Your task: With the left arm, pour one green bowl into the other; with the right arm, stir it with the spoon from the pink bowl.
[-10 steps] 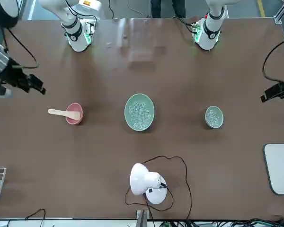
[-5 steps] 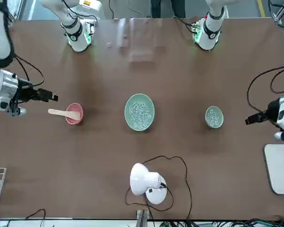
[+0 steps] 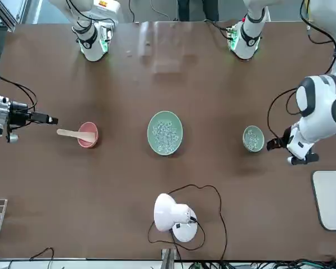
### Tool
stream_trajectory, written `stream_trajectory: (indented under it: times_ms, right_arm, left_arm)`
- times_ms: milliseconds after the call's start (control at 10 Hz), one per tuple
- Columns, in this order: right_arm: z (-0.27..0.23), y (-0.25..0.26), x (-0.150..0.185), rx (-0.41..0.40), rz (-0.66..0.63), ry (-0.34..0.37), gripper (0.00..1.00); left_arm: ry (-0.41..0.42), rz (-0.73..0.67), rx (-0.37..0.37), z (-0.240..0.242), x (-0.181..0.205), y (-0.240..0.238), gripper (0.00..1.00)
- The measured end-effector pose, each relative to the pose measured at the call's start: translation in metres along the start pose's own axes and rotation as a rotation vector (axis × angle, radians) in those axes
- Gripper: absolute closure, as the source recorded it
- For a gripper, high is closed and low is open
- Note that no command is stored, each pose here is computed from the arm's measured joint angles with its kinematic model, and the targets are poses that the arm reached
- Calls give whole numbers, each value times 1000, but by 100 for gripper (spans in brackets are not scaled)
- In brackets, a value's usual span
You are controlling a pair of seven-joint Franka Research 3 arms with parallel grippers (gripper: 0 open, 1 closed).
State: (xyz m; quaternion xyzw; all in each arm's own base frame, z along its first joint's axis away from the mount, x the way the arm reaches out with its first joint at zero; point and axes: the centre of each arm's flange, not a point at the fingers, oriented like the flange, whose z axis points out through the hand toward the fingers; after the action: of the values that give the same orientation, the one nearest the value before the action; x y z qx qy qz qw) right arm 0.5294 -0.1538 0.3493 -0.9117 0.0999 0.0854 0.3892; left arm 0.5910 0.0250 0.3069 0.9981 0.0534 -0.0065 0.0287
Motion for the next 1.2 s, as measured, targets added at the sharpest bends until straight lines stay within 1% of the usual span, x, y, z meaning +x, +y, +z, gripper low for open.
stream_trajectory:
  times_ms: [100,200,300,500,700,900,1200]
  right_arm:
    - [3,27,-3,42,-35,8,0]
    - [4,49,-7,65,-52,19,0]
    - [4,59,-7,63,-56,34,0]
    - [2,61,-2,37,-66,66,0]
    - [2,65,1,14,-129,89,2]
    - [7,77,4,-15,-203,98,1]
    - [20,103,8,-26,-194,95,1]
  left_arm:
    - [26,5,2,21,-12,-5,11]
    - [32,10,5,40,-24,-7,12]
    - [24,20,6,50,-32,-7,13]
    - [6,76,8,57,-39,-9,22]
    - [-8,99,7,63,-44,-27,27]
    - [-29,109,4,73,-49,-31,30]
    - [-42,111,-17,83,-50,-21,31]
